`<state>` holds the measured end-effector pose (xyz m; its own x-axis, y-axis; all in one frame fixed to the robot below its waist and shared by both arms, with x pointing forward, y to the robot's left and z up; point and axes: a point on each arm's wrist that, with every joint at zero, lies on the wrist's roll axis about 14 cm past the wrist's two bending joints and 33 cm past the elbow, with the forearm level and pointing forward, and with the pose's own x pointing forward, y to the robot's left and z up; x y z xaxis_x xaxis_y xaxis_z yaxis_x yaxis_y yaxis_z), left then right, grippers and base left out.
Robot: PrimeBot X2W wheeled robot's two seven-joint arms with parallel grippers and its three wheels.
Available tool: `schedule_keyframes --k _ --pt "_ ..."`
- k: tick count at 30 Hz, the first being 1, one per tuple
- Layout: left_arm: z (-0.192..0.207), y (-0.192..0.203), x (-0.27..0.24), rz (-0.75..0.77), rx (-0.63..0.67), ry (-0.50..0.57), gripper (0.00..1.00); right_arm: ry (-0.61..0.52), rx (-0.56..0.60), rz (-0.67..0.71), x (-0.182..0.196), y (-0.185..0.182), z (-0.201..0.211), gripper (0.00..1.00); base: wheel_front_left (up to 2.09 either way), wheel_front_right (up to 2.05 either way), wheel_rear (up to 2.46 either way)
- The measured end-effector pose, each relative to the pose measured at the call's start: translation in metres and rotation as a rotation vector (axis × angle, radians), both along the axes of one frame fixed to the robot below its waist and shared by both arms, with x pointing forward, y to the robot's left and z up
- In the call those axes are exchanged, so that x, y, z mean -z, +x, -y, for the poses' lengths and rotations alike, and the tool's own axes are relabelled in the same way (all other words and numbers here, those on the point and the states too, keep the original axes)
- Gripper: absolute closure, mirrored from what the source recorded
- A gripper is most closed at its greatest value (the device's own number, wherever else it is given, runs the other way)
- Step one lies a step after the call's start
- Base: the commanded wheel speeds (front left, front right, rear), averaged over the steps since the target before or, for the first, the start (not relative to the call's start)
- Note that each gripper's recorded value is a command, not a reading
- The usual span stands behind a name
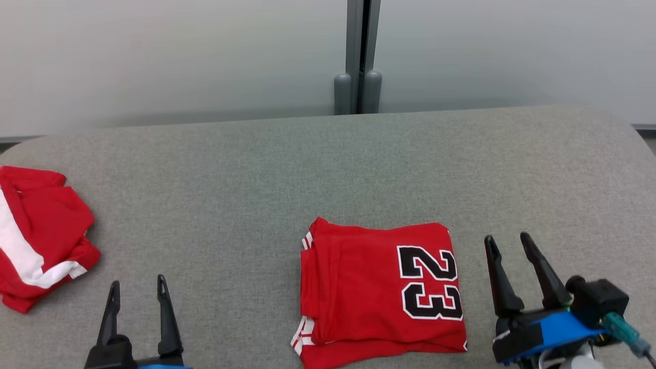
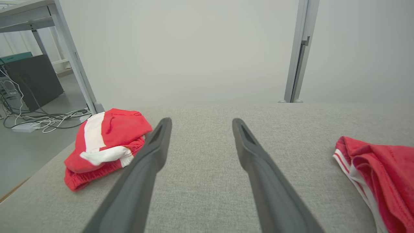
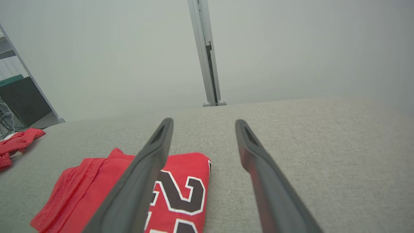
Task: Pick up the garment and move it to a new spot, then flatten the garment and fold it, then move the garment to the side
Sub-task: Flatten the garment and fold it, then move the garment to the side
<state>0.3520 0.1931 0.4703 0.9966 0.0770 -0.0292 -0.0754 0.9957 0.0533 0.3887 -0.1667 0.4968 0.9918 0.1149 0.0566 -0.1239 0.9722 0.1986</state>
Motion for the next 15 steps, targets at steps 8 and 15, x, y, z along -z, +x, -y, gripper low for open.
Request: schedule_keyframes --k 8,15 --pt "-0.004 -0.017 0.000 -0.003 0.004 0.004 0.00 -0.034 0.021 -0.037 0.014 -0.029 0.002 0.00 0.00 0.00 0.00" --pt "-0.008 -0.027 -0.002 0.005 -0.002 0.008 0.00 -0.054 0.035 -0.054 0.020 -0.042 0.005 0.00 0.00 0.00 0.00"
